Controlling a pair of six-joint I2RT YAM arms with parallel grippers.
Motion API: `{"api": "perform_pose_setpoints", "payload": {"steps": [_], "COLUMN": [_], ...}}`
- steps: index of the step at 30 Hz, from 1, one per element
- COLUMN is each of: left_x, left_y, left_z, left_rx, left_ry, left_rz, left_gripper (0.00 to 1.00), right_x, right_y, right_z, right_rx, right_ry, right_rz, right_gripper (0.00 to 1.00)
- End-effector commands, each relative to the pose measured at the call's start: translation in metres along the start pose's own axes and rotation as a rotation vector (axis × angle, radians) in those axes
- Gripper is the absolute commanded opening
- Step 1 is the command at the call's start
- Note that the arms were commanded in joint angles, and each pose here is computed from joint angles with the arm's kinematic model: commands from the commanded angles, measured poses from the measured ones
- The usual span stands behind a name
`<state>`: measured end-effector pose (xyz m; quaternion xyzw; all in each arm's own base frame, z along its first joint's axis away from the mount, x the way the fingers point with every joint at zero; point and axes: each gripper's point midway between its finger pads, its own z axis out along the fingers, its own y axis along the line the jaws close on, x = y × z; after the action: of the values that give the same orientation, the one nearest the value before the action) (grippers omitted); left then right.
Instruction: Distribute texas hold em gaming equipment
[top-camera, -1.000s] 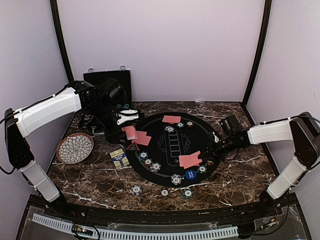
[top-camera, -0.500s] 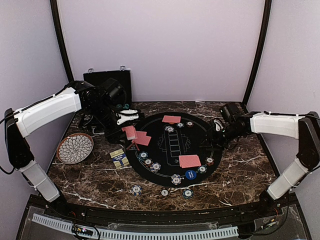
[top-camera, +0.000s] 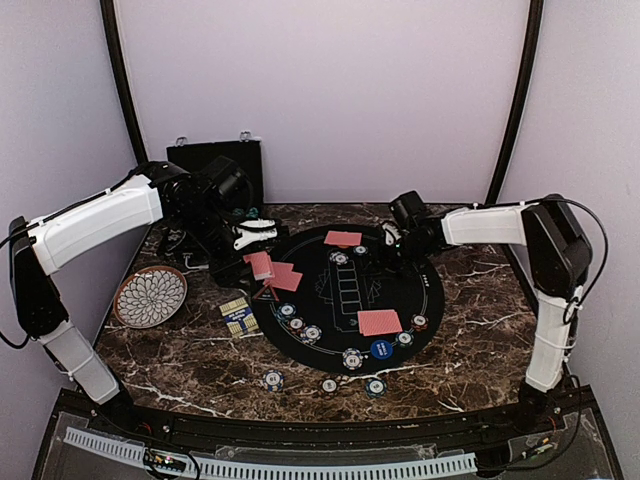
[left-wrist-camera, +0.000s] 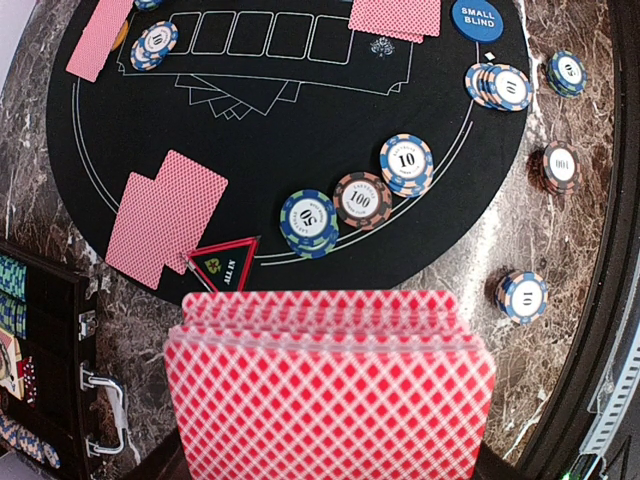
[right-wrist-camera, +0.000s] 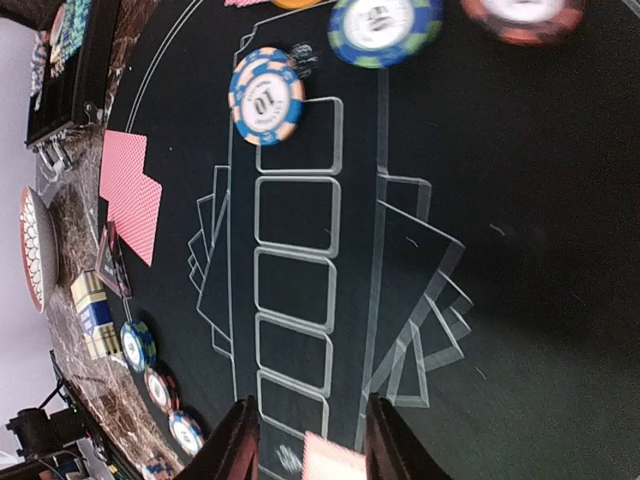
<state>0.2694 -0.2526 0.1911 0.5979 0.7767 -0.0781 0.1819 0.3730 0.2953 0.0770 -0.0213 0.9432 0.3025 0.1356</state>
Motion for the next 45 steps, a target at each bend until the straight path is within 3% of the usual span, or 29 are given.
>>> {"api": "perform_pose_setpoints", "payload": {"steps": [1, 12, 23, 31, 33, 38, 45], "left_x": [-0.003, -0.002, -0.001, 0.001, 0.001, 0.0, -0.003], "left_y": [-0.002, -0.003, -0.003, -0.003, -0.002, -0.002, -0.002], "left_z": [-0.016, -0.016, -0.014, -0.013, -0.014, -0.013, -0.013], "left_rx": [-0.006, -0.01, -0.009, -0.009, -0.013, -0.011, -0.009], "left_ry": [-0.031, -0.031, -0.025, -0.02, -0.023, -0.026, -0.038], "left_rz": [0.006, 0.01, 0.015, 0.014, 0.014, 0.014, 0.016], "left_gripper": [0.01, 0.01, 0.01, 0.0, 0.01, 0.01, 0.0], "right_x": [-0.031, -0.063, -0.078, -0.087, -0.086, -0.077, -0.024], "right_y": [0.024, 0.017, 0.004, 0.027, 0.045, 0.095, 0.161], "right_z": [0.027, 0.086, 0.116, 0.116, 0.103, 0.045, -0.018], "right_rx": [-0.044, -0.059, -0.04, -0.104, -0.129, -0.258, -0.568], "right_ry": [-0.056, -0.044, -0.032, -0.034, -0.055, -0.14, -0.135], "right_rz": [-0.042, 0.003, 0.029, -0.007, -0.049, -0.104, -0.088], "right_gripper": [0.31, 0.18, 0.14, 0.13, 0.17, 0.42, 0.67]}}
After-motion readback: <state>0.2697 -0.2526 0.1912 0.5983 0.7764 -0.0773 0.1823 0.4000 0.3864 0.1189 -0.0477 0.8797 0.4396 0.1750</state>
